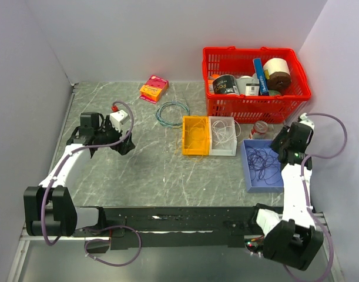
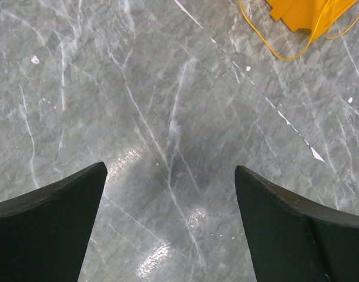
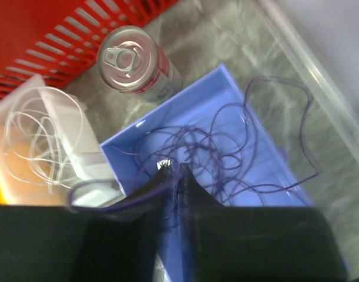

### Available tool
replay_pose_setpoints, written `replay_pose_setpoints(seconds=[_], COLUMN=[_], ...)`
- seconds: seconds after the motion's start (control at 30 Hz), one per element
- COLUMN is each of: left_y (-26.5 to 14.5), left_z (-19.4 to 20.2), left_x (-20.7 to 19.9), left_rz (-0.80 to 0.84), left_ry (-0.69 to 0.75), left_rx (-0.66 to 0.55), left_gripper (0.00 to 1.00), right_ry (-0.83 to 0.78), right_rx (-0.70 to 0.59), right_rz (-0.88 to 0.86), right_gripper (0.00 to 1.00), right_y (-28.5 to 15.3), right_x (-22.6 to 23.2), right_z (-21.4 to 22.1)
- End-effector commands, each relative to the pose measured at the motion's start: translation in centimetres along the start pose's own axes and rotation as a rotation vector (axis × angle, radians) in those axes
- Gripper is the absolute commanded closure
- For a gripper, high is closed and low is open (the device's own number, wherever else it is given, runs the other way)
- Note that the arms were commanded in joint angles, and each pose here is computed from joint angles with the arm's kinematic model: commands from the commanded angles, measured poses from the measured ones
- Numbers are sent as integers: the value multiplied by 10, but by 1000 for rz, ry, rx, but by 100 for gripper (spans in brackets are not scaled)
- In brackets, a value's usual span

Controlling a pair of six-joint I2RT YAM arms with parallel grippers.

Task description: Untangle the cables

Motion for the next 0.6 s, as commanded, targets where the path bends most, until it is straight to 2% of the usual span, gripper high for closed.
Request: replay_pose_setpoints(seconds=[0.0, 0.1, 0.13, 0.17, 0.2, 0.43, 0.5, 0.53, 0.57], left_y=[1, 1, 1, 1, 1, 3, 5, 4, 2], left_z=[-4, -5, -7, -7, -8, -6, 1, 0, 10], left_x=[4, 6, 7, 7, 8, 15, 16, 26, 29], left_rz=[-30, -28, -27, -27, -29, -104, -160, -241, -282], left_ry=[24, 25, 25, 25, 27, -2, -77, -86, -135], left_rx=[-21, -21, -23, -23, -25, -22, -15, -36, -38], left_gripper=[4, 4, 4, 4, 4, 4, 4, 4, 4], right_ry=[59, 57, 57, 57, 57, 7, -56, -112, -189], right_rx=[31, 41, 26, 5, -8, -127, -201, -207, -294], right_rz=[-22, 7, 17, 10, 9, -77, -154, -221, -297], right_gripper=[33, 16, 8, 7, 1, 0, 0, 0, 0], right_y=[14, 13, 12, 7, 5, -20, -27, -29, -37], right_x=[2, 1, 0, 1, 1, 12, 20, 30, 39], right_z=[2, 1, -1, -3, -4, -18, -21, -13, -18])
Point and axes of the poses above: each gripper's point midway between its finger pads, its own y axis out along the fingers, its own x axis along the line the jaws close on, z = x × y, the point moved 9 cm from there along -y, back along the fingers, and after that the axes turned 15 degrees about y, right-handed, at the moved point
